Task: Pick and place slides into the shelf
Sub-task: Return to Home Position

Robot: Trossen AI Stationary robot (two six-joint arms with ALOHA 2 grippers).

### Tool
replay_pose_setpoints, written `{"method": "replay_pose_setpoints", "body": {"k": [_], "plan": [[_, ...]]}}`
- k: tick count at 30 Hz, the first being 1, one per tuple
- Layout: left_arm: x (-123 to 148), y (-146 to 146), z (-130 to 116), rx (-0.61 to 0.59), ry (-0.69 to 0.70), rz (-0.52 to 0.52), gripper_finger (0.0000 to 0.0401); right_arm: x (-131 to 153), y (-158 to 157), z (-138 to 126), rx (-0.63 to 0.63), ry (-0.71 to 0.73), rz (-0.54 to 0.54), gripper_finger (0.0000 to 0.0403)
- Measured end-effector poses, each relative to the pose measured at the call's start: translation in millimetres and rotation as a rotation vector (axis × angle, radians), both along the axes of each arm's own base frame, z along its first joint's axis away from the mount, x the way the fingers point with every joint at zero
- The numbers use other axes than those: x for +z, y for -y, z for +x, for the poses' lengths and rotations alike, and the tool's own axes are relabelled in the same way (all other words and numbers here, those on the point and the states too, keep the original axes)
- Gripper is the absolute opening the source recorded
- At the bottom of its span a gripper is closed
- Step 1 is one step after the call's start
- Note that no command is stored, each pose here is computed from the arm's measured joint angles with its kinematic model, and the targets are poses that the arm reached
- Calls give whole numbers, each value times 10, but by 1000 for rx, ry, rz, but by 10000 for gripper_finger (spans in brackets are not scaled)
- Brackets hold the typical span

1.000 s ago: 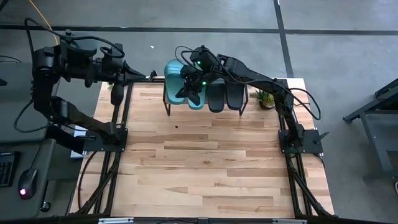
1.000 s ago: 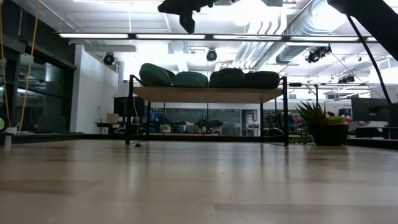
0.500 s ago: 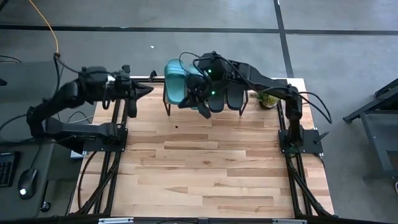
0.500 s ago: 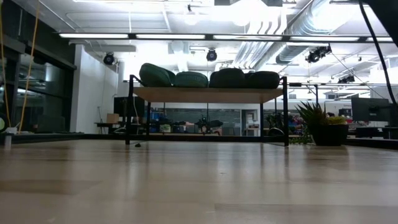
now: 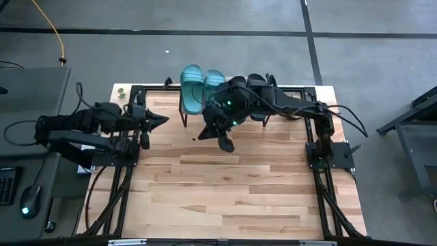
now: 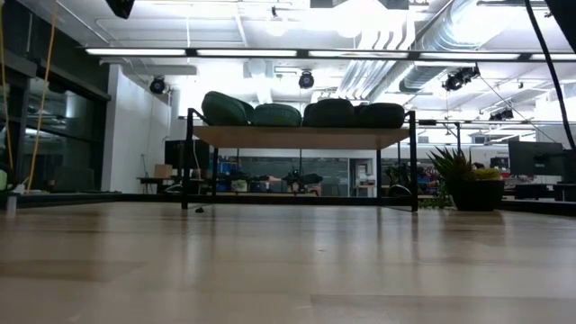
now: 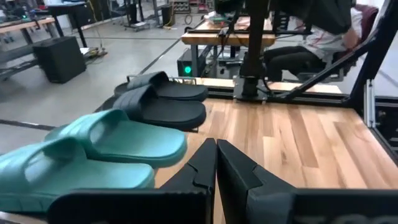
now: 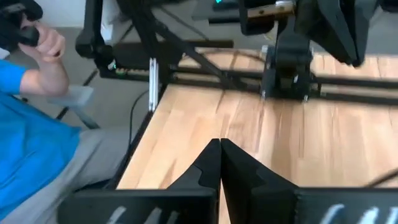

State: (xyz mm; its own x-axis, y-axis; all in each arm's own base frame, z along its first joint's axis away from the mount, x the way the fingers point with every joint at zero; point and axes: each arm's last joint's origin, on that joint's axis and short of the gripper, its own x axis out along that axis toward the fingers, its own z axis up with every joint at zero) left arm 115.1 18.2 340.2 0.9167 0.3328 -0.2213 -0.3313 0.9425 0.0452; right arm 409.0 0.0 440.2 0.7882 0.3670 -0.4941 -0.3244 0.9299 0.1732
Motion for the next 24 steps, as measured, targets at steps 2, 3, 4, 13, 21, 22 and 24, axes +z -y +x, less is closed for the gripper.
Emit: {"method": "replay_pose_setpoints", "body": {"k": [2, 3, 4, 13, 21, 22, 24], "plan": [[-79, 52, 35, 16, -5, 5, 3, 41, -42, -73, -24, -20, -3, 0], [-111, 77, 47, 22, -8, 9, 3, 94, -52, -137, -35, -17, -8, 0], [-143, 103, 65, 28, -10, 16, 3, 145, -62, -202, -38, -15, -10, 0], [-193, 239, 109, 40, -15, 77, 3, 622, -243, -938, 36, 133, -37, 0], [-347, 222, 60, 83, -40, 102, 3, 67, -238, -1537, 16, 322, 27, 0], [-362, 213, 34, 102, -24, 100, 3, -47, -227, -1626, 6, 343, 45, 0], [-378, 196, -32, 126, 22, 90, 3, -248, -214, -1805, -5, 376, 65, 0]]}}
